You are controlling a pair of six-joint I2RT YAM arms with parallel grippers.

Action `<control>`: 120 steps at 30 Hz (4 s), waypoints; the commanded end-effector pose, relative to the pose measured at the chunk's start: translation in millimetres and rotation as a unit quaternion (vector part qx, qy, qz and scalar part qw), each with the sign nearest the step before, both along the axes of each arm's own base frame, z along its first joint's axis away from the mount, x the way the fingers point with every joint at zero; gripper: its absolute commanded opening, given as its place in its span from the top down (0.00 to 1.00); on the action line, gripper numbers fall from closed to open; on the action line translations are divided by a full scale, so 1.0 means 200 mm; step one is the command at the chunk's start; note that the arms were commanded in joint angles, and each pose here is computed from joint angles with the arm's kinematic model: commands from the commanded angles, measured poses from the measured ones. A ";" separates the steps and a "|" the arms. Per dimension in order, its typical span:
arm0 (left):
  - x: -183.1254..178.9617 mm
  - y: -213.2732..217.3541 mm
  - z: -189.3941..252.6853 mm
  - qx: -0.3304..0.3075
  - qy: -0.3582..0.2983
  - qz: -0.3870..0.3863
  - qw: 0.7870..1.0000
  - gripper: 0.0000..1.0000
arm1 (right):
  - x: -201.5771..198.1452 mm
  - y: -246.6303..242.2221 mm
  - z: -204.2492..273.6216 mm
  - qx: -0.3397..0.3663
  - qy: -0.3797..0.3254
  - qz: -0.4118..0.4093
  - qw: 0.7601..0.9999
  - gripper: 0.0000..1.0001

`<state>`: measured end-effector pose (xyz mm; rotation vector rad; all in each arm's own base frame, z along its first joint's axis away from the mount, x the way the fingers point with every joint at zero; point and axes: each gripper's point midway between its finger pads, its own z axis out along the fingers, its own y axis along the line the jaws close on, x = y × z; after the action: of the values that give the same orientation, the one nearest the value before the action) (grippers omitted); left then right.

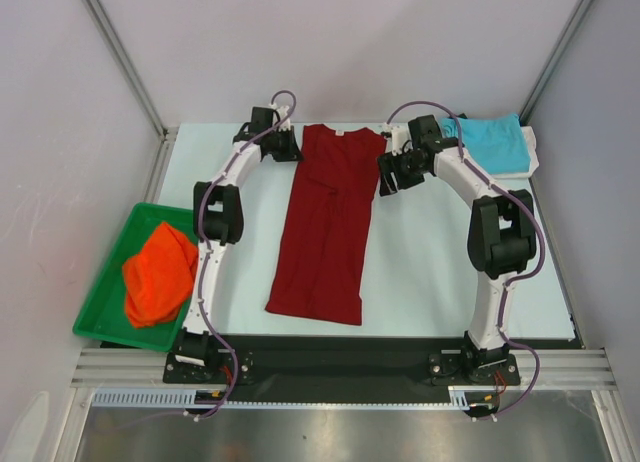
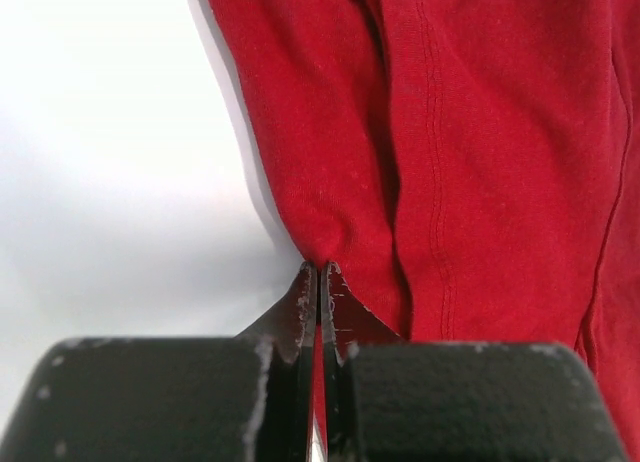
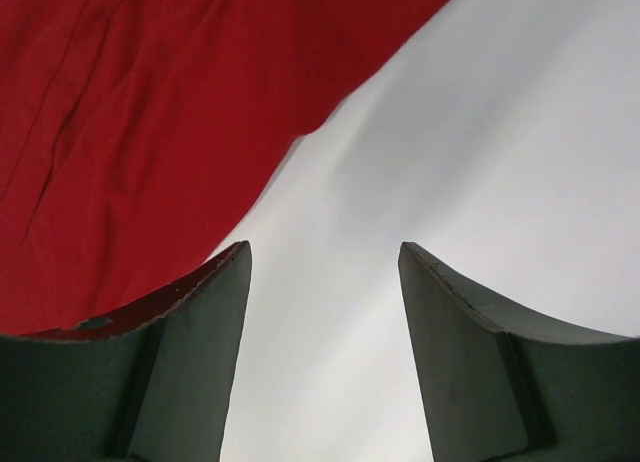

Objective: Fold and stack the t-shirts
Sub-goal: Fold the tshirt

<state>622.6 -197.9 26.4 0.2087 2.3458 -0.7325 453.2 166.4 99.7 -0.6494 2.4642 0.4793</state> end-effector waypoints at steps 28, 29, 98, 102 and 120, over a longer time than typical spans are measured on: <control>0.04 0.18 0.42 0.126 -0.095 0.027 0.987 1.00 | 0.06 0.00 0.15 0.020 -0.045 -0.005 0.999 0.34; 0.03 0.19 0.44 0.128 -0.095 0.027 0.987 0.99 | 0.05 0.00 0.16 0.022 -0.046 -0.005 0.999 0.34; -2.26 0.28 -0.06 0.058 0.319 0.037 0.945 0.42 | -1.46 0.33 -0.58 0.070 0.397 -0.199 0.893 0.49; -2.27 0.28 -0.06 0.055 0.321 0.037 0.945 0.44 | -1.47 0.31 -0.62 0.043 0.392 -0.208 0.895 0.51; -2.26 0.24 0.01 0.029 0.296 0.014 0.955 0.99 | -1.39 0.41 -0.51 0.099 0.364 -0.168 0.911 1.00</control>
<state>162.7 -145.1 15.7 -0.0961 3.0066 -0.7581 154.2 260.9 13.1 0.1522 3.1513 1.1338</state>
